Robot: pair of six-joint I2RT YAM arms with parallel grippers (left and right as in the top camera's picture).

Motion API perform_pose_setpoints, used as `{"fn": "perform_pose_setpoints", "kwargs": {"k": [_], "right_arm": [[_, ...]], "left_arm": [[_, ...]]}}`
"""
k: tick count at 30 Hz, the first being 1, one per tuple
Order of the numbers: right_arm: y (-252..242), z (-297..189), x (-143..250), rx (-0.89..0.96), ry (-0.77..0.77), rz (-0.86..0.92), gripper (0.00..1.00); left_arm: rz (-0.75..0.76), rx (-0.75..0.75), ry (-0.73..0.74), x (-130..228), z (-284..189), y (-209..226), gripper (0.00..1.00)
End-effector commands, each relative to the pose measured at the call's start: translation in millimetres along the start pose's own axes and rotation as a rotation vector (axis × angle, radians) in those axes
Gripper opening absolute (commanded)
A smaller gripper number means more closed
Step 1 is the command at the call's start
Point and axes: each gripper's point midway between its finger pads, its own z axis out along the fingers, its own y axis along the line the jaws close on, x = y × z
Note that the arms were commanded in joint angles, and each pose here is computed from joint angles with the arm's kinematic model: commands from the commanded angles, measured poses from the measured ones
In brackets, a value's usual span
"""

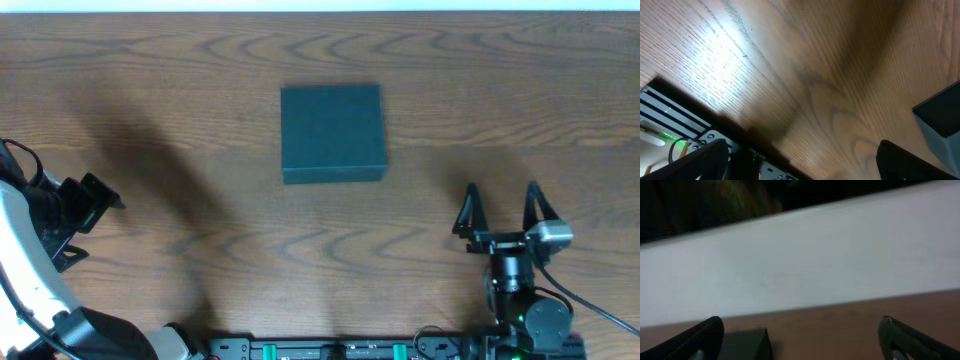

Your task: Pack container

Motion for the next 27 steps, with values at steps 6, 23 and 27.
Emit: {"fn": "perform_pose_setpoints", "kwargs": {"k": [6,23,27], "right_arm": [[-5.7,-1.4,21.2,0.017,0.075,-0.197,0.99],[-16.6,-10.4,69.7,0.049,0.278,-0.153,0.99],[-16.6,-10.4,69.7,0.049,0.278,-0.153,0.99]], "left_arm": [[-0.001,-0.001,-0.013,-1.5,-3.6,0.6,0.95],[-0.001,-0.001,-0.013,-1.5,-3.6,0.6,0.95],[-0.001,-0.001,-0.013,-1.6,-3.6,0.5,0.95]]}}
